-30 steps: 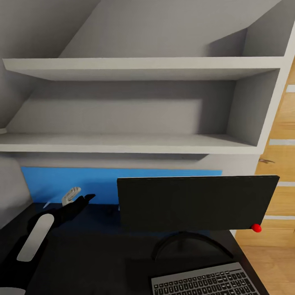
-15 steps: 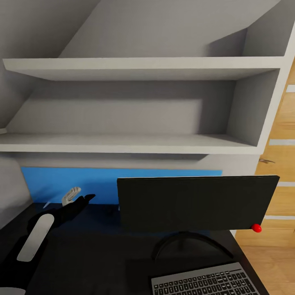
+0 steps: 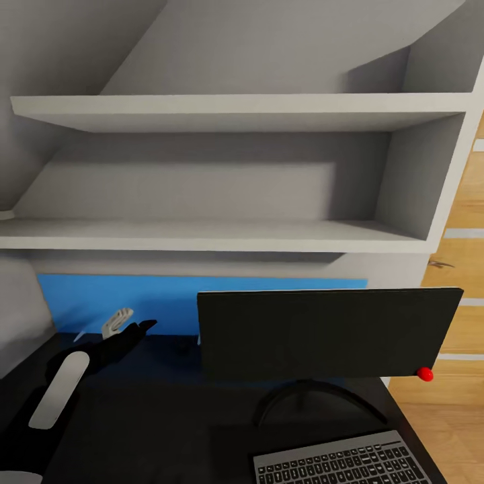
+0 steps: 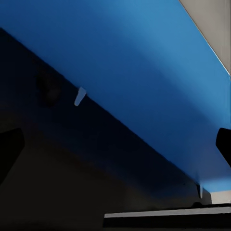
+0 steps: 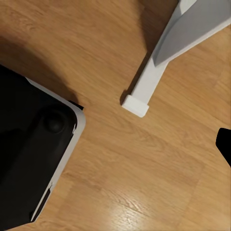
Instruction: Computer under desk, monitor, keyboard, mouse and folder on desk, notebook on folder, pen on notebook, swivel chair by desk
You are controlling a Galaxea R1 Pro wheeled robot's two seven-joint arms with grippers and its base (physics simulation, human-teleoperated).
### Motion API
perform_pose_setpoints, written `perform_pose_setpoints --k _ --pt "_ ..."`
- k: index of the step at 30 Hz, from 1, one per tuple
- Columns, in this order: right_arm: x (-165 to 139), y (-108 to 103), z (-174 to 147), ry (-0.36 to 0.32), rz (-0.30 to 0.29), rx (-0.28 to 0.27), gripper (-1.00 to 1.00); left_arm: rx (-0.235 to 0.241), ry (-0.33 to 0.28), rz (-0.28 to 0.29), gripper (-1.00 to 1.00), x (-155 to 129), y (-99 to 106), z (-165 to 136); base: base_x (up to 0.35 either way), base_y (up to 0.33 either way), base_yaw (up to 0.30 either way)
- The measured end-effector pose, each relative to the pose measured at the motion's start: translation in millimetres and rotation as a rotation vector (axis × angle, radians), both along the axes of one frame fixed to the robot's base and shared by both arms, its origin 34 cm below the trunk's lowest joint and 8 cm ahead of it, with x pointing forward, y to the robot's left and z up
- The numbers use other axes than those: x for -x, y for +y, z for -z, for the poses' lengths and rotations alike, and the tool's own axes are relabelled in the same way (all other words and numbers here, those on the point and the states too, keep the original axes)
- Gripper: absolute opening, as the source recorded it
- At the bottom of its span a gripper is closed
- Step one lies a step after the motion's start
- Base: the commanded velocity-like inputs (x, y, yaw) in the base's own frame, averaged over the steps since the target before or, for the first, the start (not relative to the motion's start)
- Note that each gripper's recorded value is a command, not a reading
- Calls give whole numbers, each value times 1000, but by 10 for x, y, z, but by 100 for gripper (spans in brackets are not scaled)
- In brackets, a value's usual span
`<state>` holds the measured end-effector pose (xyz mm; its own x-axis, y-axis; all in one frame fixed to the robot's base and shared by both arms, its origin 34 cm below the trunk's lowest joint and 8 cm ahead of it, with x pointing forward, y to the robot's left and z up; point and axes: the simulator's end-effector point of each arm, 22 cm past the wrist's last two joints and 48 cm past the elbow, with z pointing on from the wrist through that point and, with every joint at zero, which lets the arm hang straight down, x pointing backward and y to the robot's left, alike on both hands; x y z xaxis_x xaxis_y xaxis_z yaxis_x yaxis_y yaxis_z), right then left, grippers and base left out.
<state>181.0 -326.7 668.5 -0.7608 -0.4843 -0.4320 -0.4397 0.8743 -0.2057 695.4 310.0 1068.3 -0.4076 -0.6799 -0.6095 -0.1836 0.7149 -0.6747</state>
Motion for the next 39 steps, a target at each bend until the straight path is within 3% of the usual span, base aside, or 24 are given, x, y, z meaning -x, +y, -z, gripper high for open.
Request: perform_pose_setpoints --k 5,9,10,13,21,26,29,39 --pt "19 11 11 4 3 -4 100 2 57 -12 100 -43 44 220 0 3 0" --pt "110 94 73 25 13 -28 100 -110 126 -17 100 -181 109 442 0 1 0" --pt "160 128 105 36 16 -39 100 -167 157 -24 100 -231 167 542 0 0 0" --pt "236 154 151 53 19 -54 100 -243 205 -39 100 -364 209 677 0 0 0" --pt "360 285 229 83 15 -91 100 -385 273 -109 100 -638 312 906 0 0 0" --pt "394 334 249 92 11 -103 100 -450 262 -126 100 -798 220 915 0 0 0" --pt "400 365 254 90 12 -111 100 -494 225 -91 100 -903 -6 870 0 0 0" --pt "410 369 254 90 16 -113 100 -529 189 -68 100 -1003 -132 763 0 0 0"
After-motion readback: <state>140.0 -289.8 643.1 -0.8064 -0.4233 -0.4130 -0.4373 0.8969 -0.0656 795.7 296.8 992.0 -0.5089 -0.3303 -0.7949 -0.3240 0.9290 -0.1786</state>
